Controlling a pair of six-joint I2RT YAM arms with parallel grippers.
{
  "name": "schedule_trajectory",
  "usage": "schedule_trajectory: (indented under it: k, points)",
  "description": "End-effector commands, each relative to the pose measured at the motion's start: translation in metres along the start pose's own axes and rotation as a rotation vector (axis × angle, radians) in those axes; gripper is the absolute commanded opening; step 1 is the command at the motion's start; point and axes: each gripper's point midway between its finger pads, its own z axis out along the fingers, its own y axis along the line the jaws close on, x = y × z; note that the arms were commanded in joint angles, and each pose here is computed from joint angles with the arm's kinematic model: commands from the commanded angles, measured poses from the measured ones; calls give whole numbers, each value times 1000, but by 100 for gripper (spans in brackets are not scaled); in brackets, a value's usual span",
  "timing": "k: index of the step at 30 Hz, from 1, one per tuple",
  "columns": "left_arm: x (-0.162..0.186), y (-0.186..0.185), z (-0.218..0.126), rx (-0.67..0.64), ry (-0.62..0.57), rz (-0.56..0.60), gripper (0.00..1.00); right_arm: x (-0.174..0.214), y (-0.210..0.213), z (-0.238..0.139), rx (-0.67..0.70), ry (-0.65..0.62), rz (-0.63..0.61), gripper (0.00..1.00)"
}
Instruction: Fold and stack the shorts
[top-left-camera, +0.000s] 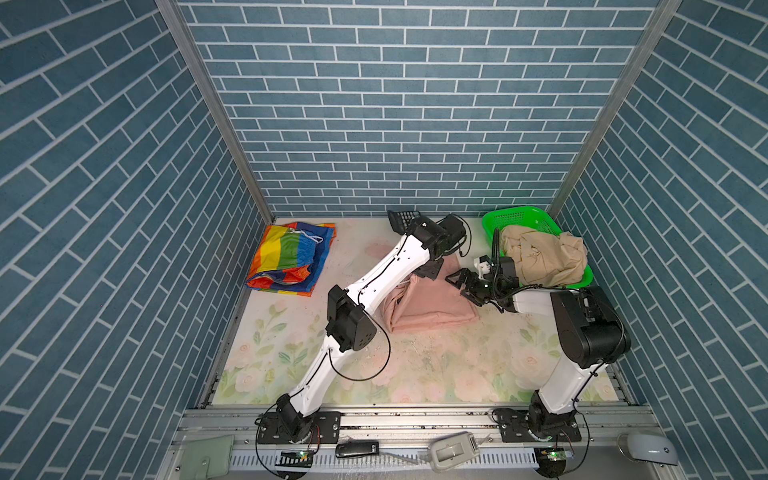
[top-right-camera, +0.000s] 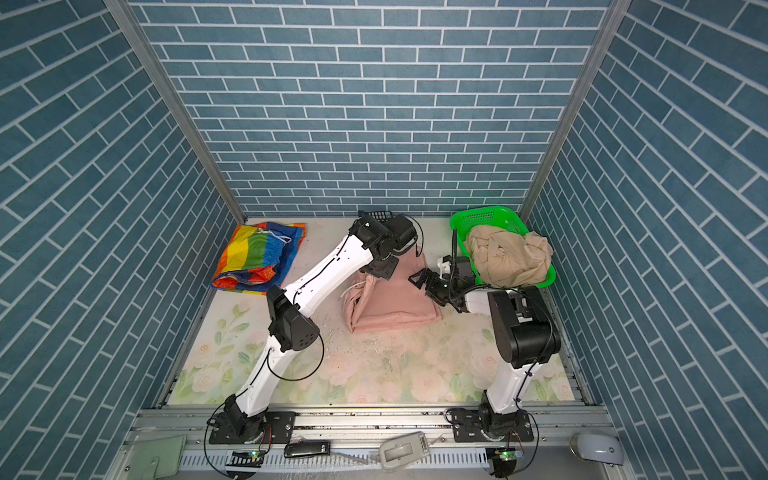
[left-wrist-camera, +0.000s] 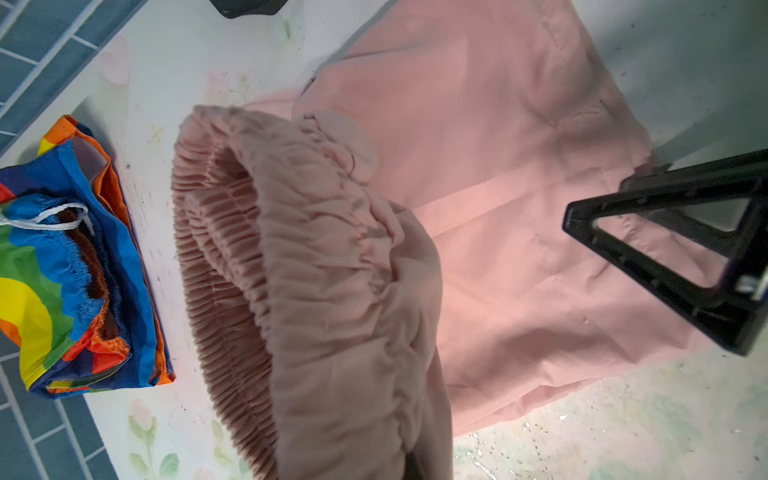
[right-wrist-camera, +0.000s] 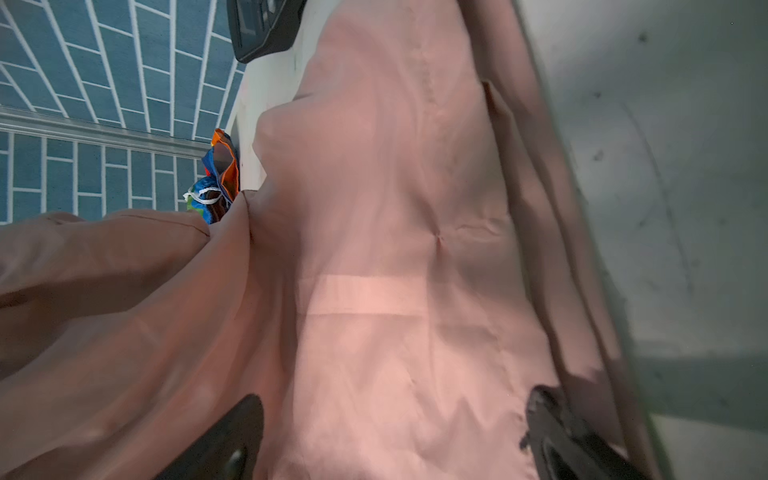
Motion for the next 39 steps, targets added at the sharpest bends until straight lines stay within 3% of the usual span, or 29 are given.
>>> schedule_trajectory:
  k: [1,11,28,35,39]
  points:
    - [-10,-15,-4,68,-47,-60,4,23,-34,10,57,44,90,99]
    - [-40,-45,3,210,-147,-172,4,37,-47,14,60,63,117,99]
    - [-71,-64,20,306,-285,-298,9,61,-67,20,60,91,156,99]
    - [-71,-72,43,332,-256,-311,19,64,-58,11,36,93,148,99]
    - [-82,-72,30,388,-301,-303,44,60,-38,-5,1,76,103,99]
